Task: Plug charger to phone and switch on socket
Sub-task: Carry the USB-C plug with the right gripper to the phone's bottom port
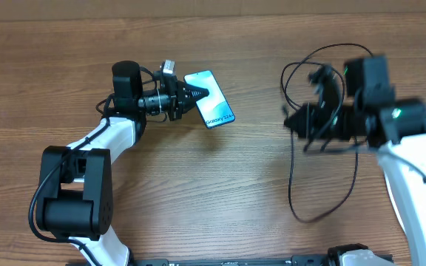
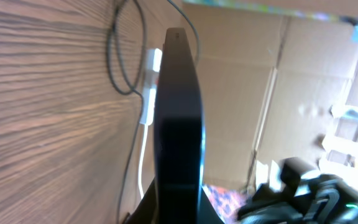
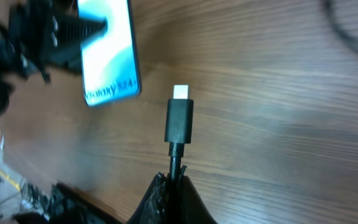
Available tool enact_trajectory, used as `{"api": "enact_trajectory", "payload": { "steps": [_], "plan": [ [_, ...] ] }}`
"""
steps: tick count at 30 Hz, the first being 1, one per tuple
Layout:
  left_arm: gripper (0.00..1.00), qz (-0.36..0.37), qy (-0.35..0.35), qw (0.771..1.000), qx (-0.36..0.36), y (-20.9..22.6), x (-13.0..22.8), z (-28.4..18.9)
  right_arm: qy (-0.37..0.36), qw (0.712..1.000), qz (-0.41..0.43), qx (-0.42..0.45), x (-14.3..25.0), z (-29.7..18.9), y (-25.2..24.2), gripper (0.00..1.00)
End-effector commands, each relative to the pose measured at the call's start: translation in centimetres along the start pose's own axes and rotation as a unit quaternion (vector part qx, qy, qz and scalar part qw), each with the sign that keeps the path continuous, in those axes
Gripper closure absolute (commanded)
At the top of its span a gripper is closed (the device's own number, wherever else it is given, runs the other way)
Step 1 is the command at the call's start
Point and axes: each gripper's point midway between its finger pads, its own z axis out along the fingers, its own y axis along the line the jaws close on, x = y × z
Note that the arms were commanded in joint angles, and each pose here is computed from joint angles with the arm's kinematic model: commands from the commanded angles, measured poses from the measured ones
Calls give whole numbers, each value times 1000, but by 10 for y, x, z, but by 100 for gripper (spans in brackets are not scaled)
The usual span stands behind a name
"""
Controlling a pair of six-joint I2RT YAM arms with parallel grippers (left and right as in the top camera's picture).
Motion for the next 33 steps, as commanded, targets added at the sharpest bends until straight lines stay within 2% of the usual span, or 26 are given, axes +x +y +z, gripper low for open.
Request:
{"api": "enact_trajectory", "payload": {
  "steps": [1, 6, 13, 20, 33],
  "plan": [
    [96, -9, 44, 999, 21, -14, 13, 1, 30, 999, -25, -33, 46, 22, 13, 96],
    [96, -16, 45, 999, 21, -14, 14, 2, -3, 997, -56, -53, 68, 54, 29, 96],
    [96, -25, 63, 997, 25, -16, 20, 1, -49, 990, -127, -27, 65, 79, 54, 96],
    [96, 2, 72, 997, 29, -17, 24, 1, -79, 989, -119, -49, 50, 85, 71, 96],
    [96, 4, 64, 998, 26, -16, 22, 3, -68, 991, -102, -57, 46, 101, 73, 96]
  ]
}}
